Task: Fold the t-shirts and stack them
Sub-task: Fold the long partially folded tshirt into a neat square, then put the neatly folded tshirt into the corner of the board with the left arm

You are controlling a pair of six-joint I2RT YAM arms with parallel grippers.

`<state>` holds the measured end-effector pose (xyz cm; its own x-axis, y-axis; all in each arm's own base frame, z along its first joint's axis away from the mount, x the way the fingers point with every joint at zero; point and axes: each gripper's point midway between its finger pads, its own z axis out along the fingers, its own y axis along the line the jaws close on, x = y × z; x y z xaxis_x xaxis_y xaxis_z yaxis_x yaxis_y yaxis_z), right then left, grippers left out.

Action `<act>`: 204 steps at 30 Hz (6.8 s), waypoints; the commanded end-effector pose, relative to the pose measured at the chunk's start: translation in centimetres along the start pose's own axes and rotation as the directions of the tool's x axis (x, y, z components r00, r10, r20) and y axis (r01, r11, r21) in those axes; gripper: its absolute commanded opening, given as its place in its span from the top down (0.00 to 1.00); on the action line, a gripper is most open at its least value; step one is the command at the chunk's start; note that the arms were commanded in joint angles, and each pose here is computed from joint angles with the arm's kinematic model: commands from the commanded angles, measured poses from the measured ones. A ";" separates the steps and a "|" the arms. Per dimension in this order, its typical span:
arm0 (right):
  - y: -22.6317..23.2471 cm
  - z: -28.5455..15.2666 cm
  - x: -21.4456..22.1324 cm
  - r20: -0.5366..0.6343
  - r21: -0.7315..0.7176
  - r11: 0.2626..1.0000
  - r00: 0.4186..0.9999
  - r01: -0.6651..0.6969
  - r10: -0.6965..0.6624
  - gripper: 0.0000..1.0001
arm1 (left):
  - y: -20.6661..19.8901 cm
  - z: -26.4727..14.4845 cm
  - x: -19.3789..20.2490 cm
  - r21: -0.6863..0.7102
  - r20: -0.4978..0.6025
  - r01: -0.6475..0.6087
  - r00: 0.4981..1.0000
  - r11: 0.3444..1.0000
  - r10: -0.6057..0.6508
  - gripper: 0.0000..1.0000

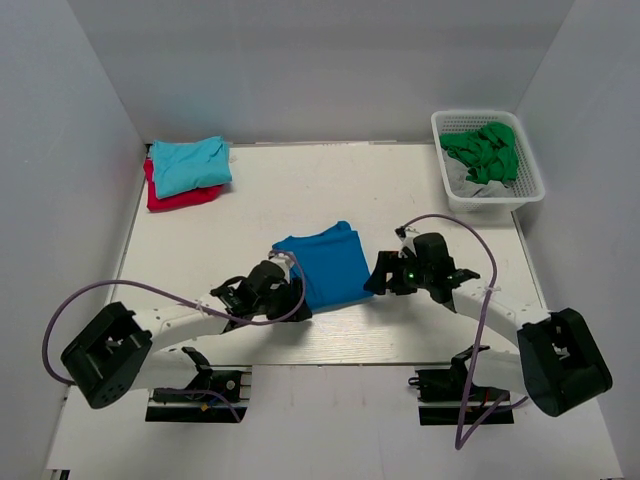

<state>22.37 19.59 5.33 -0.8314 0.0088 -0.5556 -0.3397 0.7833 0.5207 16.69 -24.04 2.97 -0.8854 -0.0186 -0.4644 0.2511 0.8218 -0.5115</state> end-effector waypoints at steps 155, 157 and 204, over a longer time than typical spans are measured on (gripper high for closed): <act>-0.1 -5.9 -4.9 0.213 0.172 0.985 0.975 0.028 -0.066 0.10 | 4.2 -3.3 -24.2 -0.601 0.258 -0.208 0.864 0.772 0.433 1.00; -0.3 -6.0 -5.2 0.222 0.190 0.981 0.973 0.026 -0.069 0.10 | 4.5 -4.7 -26.3 -0.624 0.271 -0.224 0.837 0.749 0.476 1.00; -2.0 -3.6 -10.7 0.335 0.292 0.954 0.942 -0.064 -0.040 0.10 | 19.1 -16.8 -53.7 -0.788 0.317 -0.184 0.696 0.587 0.644 1.00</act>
<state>28.69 14.55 10.41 -0.6645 0.1529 -0.7315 -0.1186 0.9449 0.3053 61.93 0.48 26.63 -0.3934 0.3408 -0.8539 0.0361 0.9338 0.3561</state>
